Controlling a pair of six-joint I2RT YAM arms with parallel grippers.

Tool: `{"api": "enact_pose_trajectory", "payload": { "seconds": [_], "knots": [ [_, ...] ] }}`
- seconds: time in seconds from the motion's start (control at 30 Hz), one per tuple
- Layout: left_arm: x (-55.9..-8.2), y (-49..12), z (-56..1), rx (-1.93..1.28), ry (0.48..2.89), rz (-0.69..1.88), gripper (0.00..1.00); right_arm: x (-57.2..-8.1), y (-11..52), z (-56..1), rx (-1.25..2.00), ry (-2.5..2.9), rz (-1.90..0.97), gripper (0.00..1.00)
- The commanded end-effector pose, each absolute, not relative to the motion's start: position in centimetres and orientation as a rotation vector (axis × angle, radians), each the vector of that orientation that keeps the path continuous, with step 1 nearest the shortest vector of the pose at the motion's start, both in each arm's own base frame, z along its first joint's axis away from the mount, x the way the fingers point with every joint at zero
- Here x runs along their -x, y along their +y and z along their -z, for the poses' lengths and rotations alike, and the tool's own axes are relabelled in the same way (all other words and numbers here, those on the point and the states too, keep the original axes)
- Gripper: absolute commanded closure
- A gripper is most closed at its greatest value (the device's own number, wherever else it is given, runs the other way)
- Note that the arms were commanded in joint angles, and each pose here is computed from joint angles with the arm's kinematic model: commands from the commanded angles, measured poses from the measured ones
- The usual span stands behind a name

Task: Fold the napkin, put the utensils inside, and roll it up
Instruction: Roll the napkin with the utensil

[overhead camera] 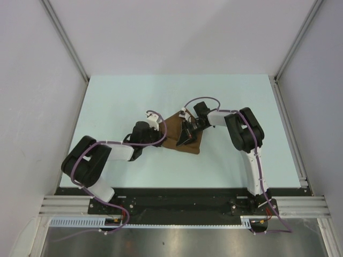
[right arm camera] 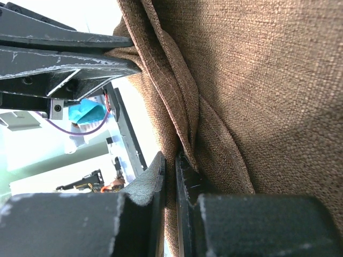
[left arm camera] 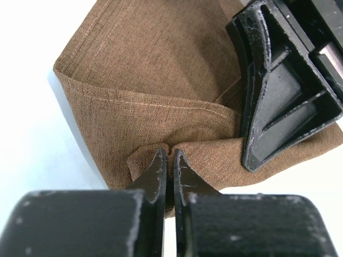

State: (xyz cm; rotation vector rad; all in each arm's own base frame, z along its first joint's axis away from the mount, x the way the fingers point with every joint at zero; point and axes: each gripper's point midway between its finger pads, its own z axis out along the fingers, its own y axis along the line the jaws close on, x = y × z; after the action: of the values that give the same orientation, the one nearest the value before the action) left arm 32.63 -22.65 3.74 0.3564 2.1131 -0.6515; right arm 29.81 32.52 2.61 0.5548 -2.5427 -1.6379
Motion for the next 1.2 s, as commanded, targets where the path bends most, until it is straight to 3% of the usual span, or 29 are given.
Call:
{"api": "enact_pose_trajectory", "payload": {
  "seconds": [0.0, 0.23, 0.33, 0.7, 1.17],
  "knots": [
    [-31.4, -20.4, 0.2, -0.3, 2.293, 0.515, 1.0, -33.1, 32.1, -2.3, -0.608, -2.725, 1.602, 0.93],
    [-31.1, -19.5, 0.8, -0.217, 2.36, 0.47, 1.0, -34.0, 32.0, -8.5, -0.746, -2.809, 1.711, 0.53],
    [-30.8, -19.4, 1.0, -0.192, 2.374, 0.47, 1.0, -34.3, 31.6, -9.9, -0.82, -2.854, 1.73, 0.46],
    [-31.0, -19.3, 0.7, -0.157, 2.378, 0.469, 1.0, -31.5, 28.7, -10.7, -0.987, -3.083, 1.578, 0.43],
    [-31.4, -19.6, 0.0, -0.157, 2.373, 0.476, 1.0, -29.3, 28.1, -6.2, -1.104, -3.161, 1.287, 0.43]
  ]
}}
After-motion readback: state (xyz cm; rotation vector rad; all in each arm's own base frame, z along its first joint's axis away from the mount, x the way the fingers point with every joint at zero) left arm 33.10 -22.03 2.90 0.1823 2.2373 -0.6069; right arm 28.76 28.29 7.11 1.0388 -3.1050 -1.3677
